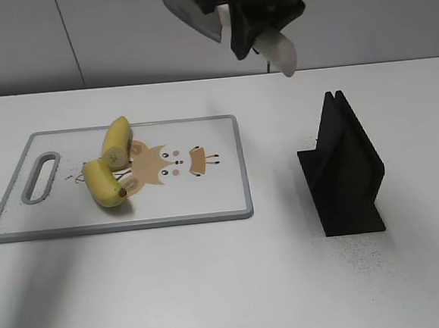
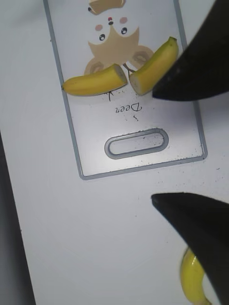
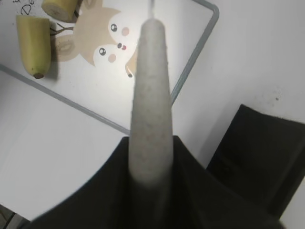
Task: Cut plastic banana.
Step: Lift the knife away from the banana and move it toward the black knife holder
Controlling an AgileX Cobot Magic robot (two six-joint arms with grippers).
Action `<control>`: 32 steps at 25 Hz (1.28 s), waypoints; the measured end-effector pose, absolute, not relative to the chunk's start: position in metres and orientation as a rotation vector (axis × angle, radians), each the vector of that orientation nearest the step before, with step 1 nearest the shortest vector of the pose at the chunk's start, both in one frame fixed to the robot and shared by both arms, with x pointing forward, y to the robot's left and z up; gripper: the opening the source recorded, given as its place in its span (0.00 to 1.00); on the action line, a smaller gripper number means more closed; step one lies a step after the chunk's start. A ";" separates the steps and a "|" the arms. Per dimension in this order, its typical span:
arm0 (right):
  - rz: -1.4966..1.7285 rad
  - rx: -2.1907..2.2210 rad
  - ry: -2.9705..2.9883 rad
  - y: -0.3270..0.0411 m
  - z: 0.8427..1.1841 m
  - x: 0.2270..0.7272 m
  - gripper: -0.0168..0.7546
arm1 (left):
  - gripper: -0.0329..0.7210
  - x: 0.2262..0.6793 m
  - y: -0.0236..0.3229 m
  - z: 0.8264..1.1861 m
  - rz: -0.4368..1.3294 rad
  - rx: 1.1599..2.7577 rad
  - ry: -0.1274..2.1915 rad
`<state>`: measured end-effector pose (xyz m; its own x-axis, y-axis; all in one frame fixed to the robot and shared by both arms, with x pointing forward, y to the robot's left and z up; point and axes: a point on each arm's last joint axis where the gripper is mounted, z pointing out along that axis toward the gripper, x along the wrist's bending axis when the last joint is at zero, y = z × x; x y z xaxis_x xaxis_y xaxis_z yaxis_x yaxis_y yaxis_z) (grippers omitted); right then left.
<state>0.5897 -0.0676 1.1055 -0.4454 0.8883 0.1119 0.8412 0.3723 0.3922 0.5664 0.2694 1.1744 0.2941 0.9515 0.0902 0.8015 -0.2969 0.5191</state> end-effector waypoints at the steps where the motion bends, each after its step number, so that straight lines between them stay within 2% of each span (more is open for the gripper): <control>1: 0.606 1.604 2.495 -0.071 1.109 0.584 0.23 | 0.82 0.560 0.270 1.178 0.557 2.186 1.570; 8: 0.603 1.731 2.415 -0.098 1.127 0.545 0.23 | 0.82 0.494 0.276 1.169 0.528 2.209 1.588; 15: 0.496 1.837 2.353 -0.122 1.109 0.515 0.23 | 0.82 0.424 0.282 1.158 0.541 2.194 1.583; 26: 0.496 1.978 2.179 -0.179 1.102 0.497 0.23 | 0.82 0.317 0.291 1.135 0.680 2.058 1.519; 32: 0.459 1.996 2.159 -0.188 1.087 0.497 0.23 | 0.82 0.262 0.296 1.125 0.821 1.928 1.423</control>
